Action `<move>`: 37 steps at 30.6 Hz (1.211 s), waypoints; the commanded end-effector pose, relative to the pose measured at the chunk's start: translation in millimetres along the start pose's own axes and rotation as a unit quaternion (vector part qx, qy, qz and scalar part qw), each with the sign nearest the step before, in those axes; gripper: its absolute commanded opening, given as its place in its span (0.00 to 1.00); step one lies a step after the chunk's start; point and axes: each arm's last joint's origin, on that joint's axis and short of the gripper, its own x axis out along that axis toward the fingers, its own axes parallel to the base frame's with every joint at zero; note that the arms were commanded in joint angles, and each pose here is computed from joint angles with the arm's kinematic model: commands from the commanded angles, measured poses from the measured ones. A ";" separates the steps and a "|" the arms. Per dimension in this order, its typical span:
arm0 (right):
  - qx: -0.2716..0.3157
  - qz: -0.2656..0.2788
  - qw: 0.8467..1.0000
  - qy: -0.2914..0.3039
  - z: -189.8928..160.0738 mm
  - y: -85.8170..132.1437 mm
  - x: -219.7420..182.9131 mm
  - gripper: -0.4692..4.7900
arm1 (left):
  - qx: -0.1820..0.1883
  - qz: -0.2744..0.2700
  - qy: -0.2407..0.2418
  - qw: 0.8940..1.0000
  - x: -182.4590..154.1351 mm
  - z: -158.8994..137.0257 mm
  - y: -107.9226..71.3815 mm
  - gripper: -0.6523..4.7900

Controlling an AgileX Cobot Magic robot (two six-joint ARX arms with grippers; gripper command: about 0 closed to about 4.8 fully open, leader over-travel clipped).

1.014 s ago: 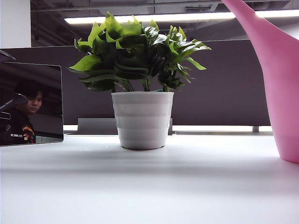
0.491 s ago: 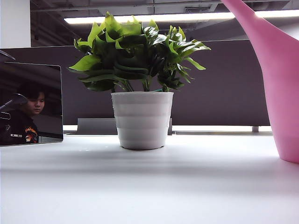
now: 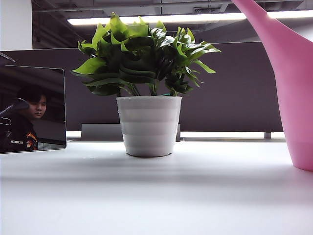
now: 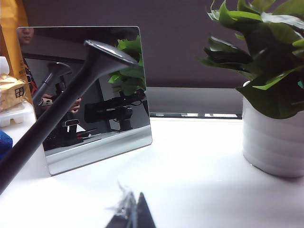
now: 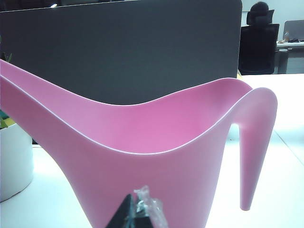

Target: Pick up the watering can from the table, water the potted plant, and put the can back.

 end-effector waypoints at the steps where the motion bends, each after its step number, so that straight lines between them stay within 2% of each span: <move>1: -0.002 -0.004 1.000 -0.008 1.2 -0.2 0.0 0.09 | 0.004 -0.001 -0.006 1.000 0.0 1.4 0.0 0.11; 37: -0.002 -0.008 1.000 -0.005 0.6 -1.4 -0.1 0.09 | 0.004 -0.001 -0.006 1.000 0.0 1.4 0.0 0.11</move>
